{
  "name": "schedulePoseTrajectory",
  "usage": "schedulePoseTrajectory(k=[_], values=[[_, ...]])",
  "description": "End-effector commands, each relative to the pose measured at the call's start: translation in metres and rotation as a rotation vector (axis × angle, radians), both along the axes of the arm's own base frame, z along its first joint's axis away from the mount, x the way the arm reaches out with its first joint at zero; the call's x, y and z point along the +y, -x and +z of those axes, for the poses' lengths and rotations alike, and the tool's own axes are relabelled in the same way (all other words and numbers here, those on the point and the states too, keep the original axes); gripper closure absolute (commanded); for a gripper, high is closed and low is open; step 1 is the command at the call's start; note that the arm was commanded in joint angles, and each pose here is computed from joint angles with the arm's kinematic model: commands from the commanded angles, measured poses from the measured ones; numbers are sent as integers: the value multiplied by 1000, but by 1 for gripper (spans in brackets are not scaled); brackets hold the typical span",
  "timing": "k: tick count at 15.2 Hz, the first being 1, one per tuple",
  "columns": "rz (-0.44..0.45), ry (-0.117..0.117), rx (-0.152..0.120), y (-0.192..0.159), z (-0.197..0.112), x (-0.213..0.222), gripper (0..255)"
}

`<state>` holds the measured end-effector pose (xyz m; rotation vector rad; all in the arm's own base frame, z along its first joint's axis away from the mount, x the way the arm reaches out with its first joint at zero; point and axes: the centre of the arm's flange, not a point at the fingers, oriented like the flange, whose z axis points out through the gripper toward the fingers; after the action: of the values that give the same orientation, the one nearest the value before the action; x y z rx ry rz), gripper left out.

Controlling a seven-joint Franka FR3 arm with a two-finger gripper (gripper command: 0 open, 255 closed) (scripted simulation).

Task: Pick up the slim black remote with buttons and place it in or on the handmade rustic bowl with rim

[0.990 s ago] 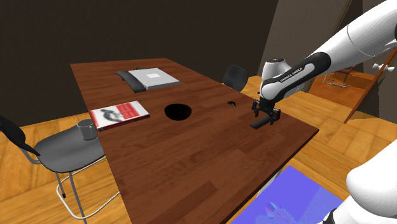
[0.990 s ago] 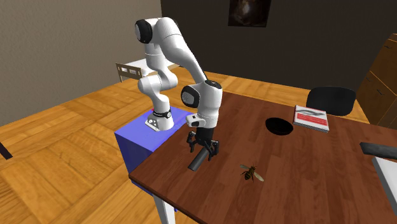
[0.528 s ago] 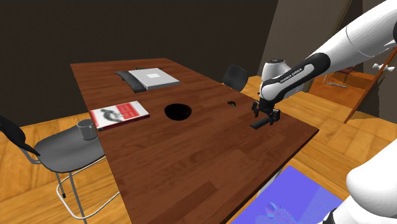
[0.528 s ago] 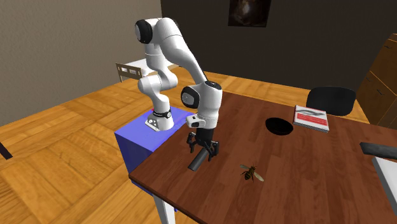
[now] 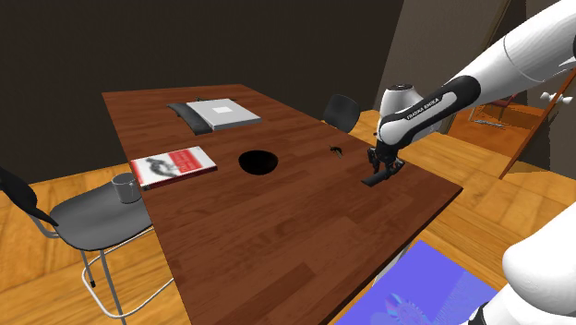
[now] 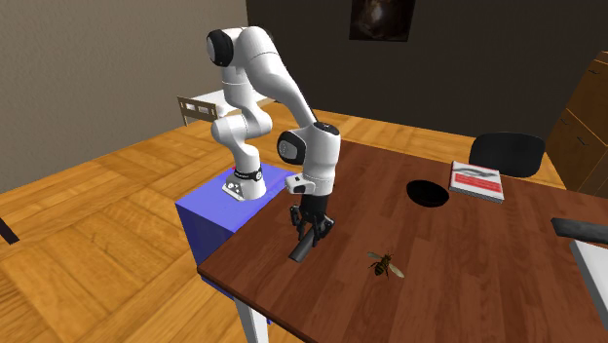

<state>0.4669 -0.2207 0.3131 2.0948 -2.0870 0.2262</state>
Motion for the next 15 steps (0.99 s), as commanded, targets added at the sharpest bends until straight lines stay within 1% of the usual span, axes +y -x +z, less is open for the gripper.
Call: schedulePoseTrajectory(k=[1,2,15], values=[[-3,-6,15,3,-6,0,255],[-3,-7,15,1,-5,0,255],[-4,-7,15,1,64,0,255]])
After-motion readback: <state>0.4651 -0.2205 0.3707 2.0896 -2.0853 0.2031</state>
